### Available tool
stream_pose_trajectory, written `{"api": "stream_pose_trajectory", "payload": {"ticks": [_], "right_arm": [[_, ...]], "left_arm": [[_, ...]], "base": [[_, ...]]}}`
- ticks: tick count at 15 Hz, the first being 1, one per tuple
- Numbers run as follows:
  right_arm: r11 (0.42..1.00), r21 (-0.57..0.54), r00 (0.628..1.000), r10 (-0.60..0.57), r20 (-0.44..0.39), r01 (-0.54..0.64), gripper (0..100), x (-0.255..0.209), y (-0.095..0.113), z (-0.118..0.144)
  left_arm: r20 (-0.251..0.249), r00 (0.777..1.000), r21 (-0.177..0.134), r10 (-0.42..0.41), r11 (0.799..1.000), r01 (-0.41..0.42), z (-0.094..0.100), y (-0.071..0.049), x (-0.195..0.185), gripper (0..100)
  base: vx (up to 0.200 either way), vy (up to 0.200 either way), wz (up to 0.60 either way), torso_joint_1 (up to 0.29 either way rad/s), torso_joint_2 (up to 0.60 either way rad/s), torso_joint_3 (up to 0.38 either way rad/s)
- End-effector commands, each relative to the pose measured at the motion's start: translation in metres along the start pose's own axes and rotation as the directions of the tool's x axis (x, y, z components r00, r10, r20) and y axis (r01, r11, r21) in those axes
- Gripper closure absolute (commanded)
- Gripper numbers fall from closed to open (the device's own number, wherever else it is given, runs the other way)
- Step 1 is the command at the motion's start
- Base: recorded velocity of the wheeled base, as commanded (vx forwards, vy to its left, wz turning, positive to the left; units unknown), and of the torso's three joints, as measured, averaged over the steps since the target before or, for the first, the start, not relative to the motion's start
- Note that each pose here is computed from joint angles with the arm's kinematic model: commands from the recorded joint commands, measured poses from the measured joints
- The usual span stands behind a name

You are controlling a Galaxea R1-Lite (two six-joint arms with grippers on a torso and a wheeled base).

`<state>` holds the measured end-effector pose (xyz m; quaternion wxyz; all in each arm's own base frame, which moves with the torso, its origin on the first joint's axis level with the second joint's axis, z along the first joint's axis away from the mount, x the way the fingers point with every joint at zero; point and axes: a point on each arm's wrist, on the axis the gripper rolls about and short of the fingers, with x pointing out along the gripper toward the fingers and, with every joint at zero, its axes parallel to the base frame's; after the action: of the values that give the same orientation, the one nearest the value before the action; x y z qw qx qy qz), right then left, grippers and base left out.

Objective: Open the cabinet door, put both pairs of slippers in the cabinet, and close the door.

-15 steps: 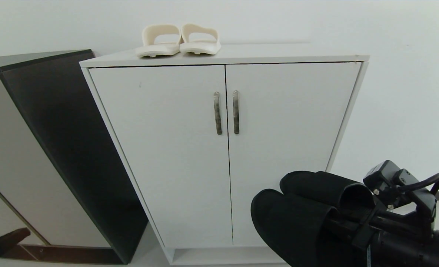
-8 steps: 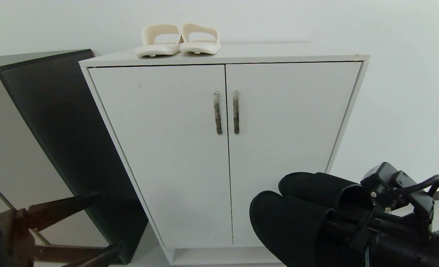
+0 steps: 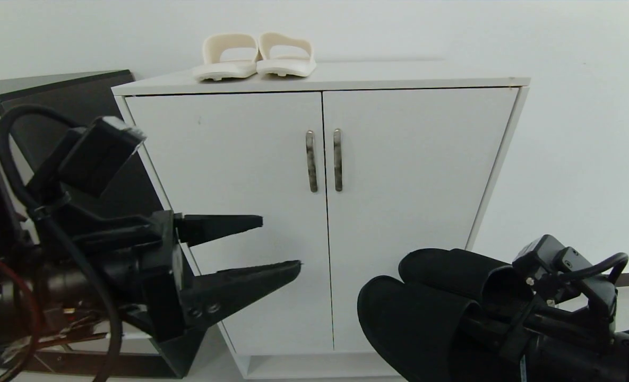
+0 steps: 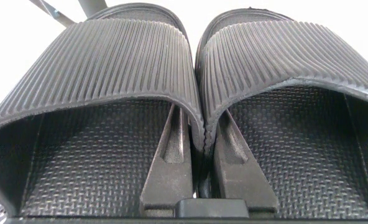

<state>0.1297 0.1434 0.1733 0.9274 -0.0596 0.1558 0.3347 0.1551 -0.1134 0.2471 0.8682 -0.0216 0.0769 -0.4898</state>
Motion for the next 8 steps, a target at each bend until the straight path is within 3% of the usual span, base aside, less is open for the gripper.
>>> {"api": "stream_pose_trajectory", "payload": {"ticks": [1, 5, 6, 8], "right_arm": [[1.000, -0.002, 1.000, 0.002, -0.004, -0.002, 100, 0.001, 0.000, -0.001], [1.000, -0.002, 1.000, 0.001, -0.010, -0.001, 100, 0.003, 0.001, -0.001], [1.000, -0.002, 1.000, 0.001, -0.013, -0.001, 100, 0.003, 0.001, -0.002], [1.000, -0.003, 1.000, 0.001, -0.018, -0.001, 100, 0.004, 0.001, -0.003]], "left_arm": [[-0.029, 0.999, -0.015, -0.014, 1.000, 0.013, 0.008, 0.015, 0.046, 0], [0.023, 0.999, 0.002, -0.037, 0.999, 0.037, 0.020, 0.031, 0.085, 0], [0.030, 0.997, -0.011, -0.070, 0.997, 0.070, 0.024, 0.032, 0.089, 0], [0.059, 0.981, -0.112, -0.184, 0.975, 0.190, 0.038, 0.038, 0.092, 0]], "base": [[0.000, 0.000, 0.00, 0.000, 0.00, 0.000], [0.000, 0.000, 0.00, 0.000, 0.00, 0.000], [0.000, 0.000, 0.00, 0.000, 0.00, 0.000], [0.000, 0.000, 0.00, 0.000, 0.00, 0.000]]}}
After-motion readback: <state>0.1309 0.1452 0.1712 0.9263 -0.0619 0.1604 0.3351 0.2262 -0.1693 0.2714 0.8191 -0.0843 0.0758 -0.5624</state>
